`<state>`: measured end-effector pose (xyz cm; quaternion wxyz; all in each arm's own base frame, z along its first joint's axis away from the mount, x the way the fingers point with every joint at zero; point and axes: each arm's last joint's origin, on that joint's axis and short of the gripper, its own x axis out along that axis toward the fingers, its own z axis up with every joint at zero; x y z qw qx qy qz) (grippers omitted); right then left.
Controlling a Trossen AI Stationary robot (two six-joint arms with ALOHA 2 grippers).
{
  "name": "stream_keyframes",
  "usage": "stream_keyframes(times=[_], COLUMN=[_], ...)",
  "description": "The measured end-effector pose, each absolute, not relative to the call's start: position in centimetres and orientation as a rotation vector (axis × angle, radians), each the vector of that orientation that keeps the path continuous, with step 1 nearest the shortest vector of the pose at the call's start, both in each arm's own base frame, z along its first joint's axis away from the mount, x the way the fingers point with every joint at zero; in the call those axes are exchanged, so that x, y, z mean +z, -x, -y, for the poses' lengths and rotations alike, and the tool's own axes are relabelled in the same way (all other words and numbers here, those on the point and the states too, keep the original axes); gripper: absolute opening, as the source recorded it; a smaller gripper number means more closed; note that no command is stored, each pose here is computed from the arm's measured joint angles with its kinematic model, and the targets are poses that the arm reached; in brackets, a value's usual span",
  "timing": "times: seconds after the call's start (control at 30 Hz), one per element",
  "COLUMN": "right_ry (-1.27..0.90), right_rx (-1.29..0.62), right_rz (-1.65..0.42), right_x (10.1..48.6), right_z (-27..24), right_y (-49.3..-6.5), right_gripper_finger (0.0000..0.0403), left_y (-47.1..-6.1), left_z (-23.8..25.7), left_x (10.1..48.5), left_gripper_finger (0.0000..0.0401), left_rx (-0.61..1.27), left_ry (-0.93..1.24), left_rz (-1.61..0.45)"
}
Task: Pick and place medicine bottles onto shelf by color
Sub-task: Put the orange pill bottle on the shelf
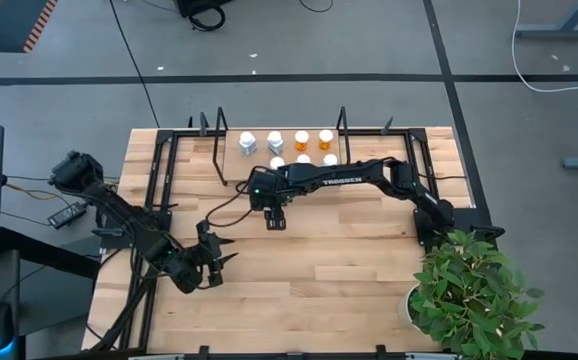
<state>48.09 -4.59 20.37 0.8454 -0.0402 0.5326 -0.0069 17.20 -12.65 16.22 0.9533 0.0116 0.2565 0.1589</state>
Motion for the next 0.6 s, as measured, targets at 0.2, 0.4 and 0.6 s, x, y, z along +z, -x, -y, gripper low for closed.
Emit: stream_keyframes(times=[0.2, 0.4, 0.6], right_ry=[0.082, 0.082, 0.084], right_rx=[-0.012, 0.020, 0.076], right_rz=[-1.134, -1.118, -1.109], right_x=[19.30, 19.36, 19.37], right_z=[4.34, 4.27, 4.41], right_y=[-47.94, -48.07, -48.07], right_gripper_finger=[0.0239, 0.0240, 0.0261], left_y=[-17.25, -17.31, -17.33], left_z=[12.68, 12.73, 12.73], left_x=[16.26, 16.32, 16.34], left_gripper_finger=[0.0176, 0.0173, 0.0184], left_rx=[0.322, 0.320, 0.326], left_ry=[-0.016, -0.008, 0.012], left_rz=[-0.515, -0.509, -0.503])
